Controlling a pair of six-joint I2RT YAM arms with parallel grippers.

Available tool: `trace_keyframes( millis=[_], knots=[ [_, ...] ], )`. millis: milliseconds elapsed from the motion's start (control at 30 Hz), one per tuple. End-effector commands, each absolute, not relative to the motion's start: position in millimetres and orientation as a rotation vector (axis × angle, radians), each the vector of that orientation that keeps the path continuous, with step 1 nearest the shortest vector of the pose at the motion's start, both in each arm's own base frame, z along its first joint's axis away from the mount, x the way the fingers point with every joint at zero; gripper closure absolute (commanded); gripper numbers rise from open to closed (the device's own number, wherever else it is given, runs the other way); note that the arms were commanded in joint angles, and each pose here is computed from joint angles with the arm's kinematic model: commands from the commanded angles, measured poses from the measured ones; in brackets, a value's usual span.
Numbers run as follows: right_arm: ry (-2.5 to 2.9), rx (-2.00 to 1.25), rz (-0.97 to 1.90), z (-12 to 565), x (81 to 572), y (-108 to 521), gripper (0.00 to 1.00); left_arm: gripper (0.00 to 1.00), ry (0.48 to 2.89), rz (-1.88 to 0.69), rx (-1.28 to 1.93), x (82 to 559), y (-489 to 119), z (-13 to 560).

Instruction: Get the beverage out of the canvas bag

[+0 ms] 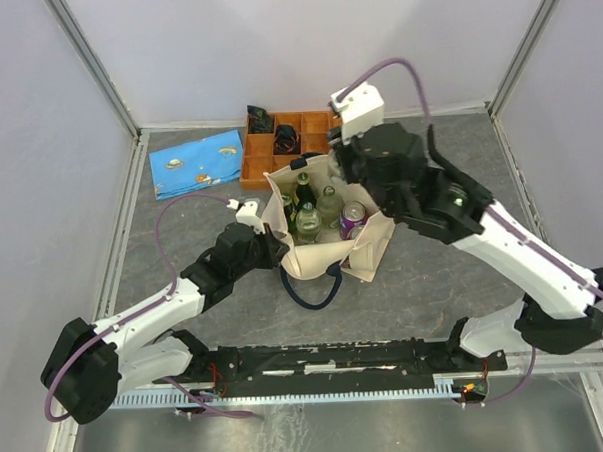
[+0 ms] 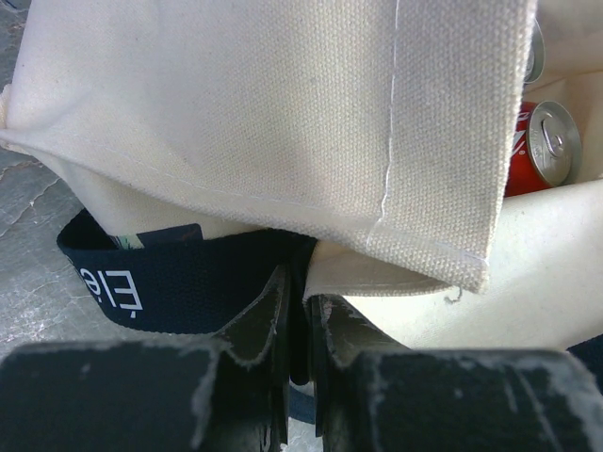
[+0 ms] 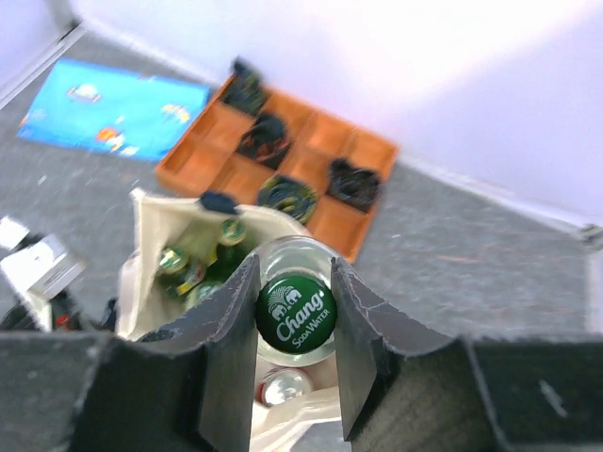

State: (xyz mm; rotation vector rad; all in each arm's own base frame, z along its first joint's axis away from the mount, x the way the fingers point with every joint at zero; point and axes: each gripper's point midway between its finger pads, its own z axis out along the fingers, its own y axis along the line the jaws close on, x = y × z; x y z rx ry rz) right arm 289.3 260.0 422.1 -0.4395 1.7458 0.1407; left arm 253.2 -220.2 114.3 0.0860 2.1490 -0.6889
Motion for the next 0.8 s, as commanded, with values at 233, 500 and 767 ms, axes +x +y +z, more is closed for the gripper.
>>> trace_keyframes(
  millis=[233, 500, 767],
  knots=[
    [1.527, 0.086, -0.147, 515.4, 307.8, 85.5, 1.0, 0.97, 2.276, -0.551, 0.119, 237.1, -196.4, 76.4],
    [1.621, 0.28, -0.256, 429.5, 340.7, 6.4, 1.0, 0.97, 2.269, -0.555, 0.114, 240.7, -198.5, 80.1],
    [1.675, 0.38, -0.183, 349.1, 369.4, -29.0, 1.0, 0.97, 2.27, -0.533, 0.143, 245.0, -200.1, 83.1]
  ],
)
